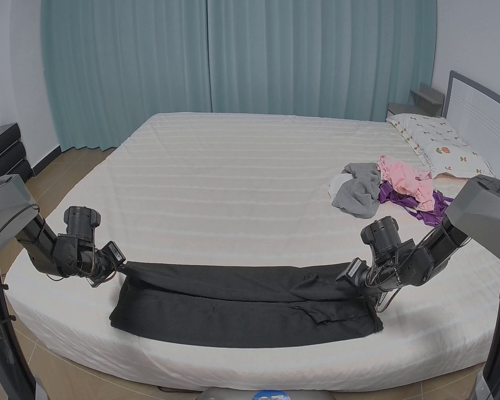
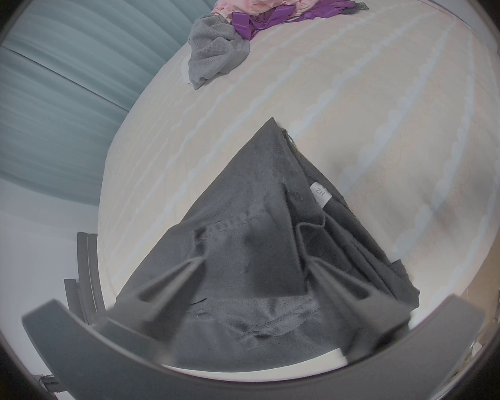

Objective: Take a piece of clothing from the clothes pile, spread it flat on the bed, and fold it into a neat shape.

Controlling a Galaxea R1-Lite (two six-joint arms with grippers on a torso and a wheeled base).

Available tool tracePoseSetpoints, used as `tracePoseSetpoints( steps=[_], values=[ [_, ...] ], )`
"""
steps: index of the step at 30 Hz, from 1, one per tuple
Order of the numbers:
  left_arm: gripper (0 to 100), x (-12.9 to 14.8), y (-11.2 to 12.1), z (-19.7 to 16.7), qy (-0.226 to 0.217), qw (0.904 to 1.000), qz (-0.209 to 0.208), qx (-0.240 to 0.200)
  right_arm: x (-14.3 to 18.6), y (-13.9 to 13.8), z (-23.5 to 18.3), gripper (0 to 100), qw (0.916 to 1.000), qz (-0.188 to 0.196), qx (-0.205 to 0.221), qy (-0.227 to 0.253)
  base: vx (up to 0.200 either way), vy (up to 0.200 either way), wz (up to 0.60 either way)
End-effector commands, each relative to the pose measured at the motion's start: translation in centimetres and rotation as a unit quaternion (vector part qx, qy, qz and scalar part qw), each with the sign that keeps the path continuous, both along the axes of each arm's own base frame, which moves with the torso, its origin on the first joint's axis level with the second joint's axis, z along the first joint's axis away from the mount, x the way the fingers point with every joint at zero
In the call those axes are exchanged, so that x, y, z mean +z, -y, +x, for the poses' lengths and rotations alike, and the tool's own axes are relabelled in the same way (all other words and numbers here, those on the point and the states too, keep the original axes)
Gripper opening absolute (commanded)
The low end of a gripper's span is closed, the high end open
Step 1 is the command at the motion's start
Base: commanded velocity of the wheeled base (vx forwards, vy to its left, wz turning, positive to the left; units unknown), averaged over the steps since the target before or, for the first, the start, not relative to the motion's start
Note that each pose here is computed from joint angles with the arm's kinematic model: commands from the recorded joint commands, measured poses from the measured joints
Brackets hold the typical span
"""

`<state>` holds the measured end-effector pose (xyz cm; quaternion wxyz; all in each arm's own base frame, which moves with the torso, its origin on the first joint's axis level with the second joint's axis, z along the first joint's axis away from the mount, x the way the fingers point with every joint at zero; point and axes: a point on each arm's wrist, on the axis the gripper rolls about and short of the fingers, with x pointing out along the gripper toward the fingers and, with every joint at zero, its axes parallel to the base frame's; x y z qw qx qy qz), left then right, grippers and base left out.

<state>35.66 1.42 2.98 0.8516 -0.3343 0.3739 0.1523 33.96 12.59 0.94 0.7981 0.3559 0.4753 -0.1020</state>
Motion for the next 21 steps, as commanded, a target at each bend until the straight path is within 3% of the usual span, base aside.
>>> tracePoseSetpoints(
  steps=[1, 9, 17, 21],
  values=[
    [0, 0.0, 0.0, 0.0, 0.0, 1.0, 0.0, 0.0, -0.7, 0.2, -0.1, 0, 0.9998, -0.01, -0.003, -0.017, 0.0, 0.0, 0.0],
    [0, 0.3, 0.0, 0.3, 0.007, 1.0, 0.0, -0.002, 0.1, 0.7, 0.7, 0, 0.9999, -0.005, -0.012, -0.001, 0.0, 0.0, 0.0],
    [0, 3.4, -0.6, 4.6, 0.089, 0.996, 0.003, 0.006, 4.3, 2.4, 6.1, 0, 0.993, 0.027, -0.053, 0.102, 0.0, 0.0, 0.0],
    [0, 4.1, -0.6, 5.9, 0.113, 0.9933, -0.01, 0.019, 4.9, 2.6, 7.5, 0, 0.9903, 0.031, -0.058, 0.122, 0.0, 0.0, 0.0]
  ],
)
